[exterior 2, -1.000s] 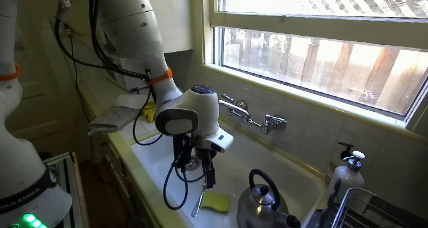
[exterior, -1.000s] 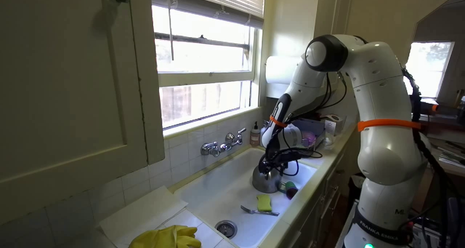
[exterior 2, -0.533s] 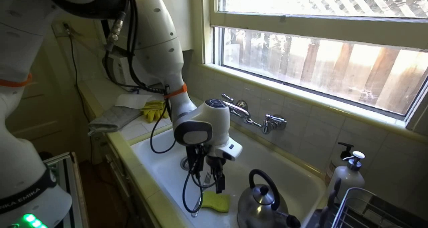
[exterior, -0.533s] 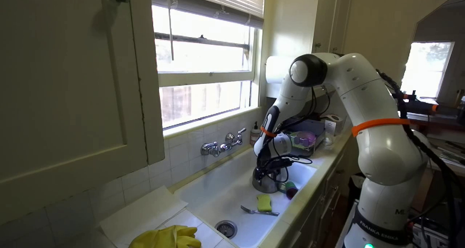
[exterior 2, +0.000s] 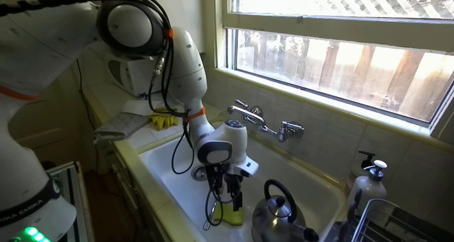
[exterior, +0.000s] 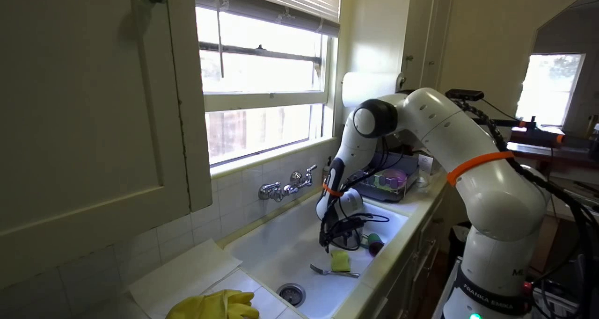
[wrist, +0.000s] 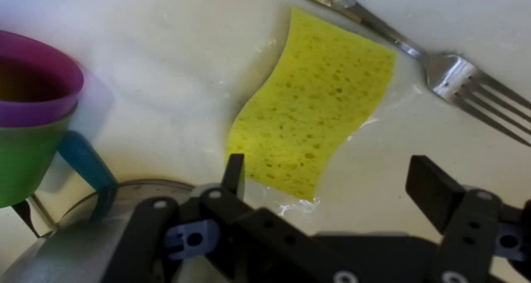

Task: Pick up the sponge in the sink and place it on the drying rack

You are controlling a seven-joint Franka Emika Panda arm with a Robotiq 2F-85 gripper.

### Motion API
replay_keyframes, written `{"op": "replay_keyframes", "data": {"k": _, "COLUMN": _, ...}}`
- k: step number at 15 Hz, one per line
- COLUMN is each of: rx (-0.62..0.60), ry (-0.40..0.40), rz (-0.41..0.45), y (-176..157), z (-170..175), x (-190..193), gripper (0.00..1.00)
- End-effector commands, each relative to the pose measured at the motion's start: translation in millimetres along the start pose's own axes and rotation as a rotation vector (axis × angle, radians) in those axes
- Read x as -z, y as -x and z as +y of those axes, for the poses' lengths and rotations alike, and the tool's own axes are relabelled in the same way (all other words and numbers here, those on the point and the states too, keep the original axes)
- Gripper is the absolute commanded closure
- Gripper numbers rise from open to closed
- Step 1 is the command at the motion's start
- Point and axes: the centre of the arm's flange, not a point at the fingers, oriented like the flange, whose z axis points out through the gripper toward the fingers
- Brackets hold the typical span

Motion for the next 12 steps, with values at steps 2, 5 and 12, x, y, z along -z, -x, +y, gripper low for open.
{"op": "replay_keyframes", "data": {"k": 2, "rx": -0.033, "ry": 0.087, "rz": -0.014, "y": -18.6, "z": -13.2, "x": -38.4, "gripper": 0.00}}
{"op": "replay_keyframes", "data": {"k": 5, "rx": -0.055, "ry": 0.109, "rz": -0.006, "y": -23.5, "z": -18.3, "x": -50.5, "gripper": 0.00}}
{"op": "replay_keyframes", "data": {"k": 12, "rx": -0.064, "ry": 0.122, "rz": -0.041, "y": -28.2, "z": -12.4, "x": -48.5, "gripper": 0.59}}
